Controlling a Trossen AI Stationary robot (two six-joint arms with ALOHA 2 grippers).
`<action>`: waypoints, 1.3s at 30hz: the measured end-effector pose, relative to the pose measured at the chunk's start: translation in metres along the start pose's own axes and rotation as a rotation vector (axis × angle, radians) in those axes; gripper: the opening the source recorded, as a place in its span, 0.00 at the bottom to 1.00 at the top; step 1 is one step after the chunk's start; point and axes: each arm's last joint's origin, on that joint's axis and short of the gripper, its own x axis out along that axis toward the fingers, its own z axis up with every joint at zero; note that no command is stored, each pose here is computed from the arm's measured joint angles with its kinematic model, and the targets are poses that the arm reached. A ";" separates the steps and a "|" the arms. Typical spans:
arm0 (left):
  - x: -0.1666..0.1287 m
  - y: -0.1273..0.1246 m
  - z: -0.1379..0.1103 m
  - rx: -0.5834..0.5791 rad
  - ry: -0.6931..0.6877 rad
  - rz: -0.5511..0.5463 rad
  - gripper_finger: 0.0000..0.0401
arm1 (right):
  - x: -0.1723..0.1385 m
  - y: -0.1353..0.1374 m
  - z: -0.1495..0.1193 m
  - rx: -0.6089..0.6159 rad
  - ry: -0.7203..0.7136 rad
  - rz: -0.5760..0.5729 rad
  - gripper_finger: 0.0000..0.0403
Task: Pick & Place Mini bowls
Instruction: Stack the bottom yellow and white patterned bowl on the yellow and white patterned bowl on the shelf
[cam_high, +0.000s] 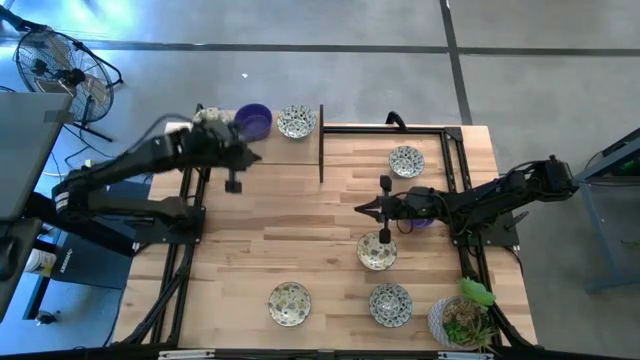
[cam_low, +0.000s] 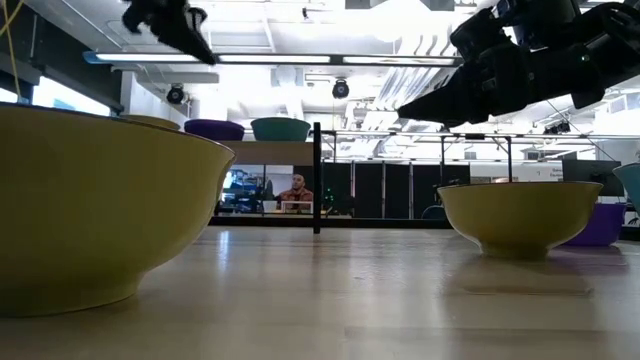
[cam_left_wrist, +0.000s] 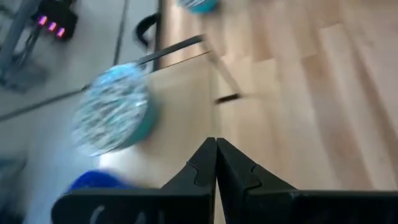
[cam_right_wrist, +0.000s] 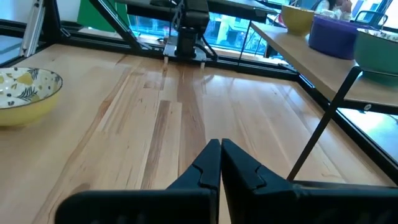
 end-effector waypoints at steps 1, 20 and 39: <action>0.007 -0.008 -0.004 0.009 -0.020 -0.010 0.00 | 0.000 0.000 0.000 0.000 -0.001 -0.001 0.00; 0.077 -0.115 0.004 0.134 -0.270 -0.392 0.00 | 0.000 -0.001 0.001 0.008 -0.012 -0.019 0.00; 0.087 -0.211 0.091 -0.016 0.271 -0.695 0.20 | -0.004 0.026 -0.003 0.052 0.050 0.139 0.00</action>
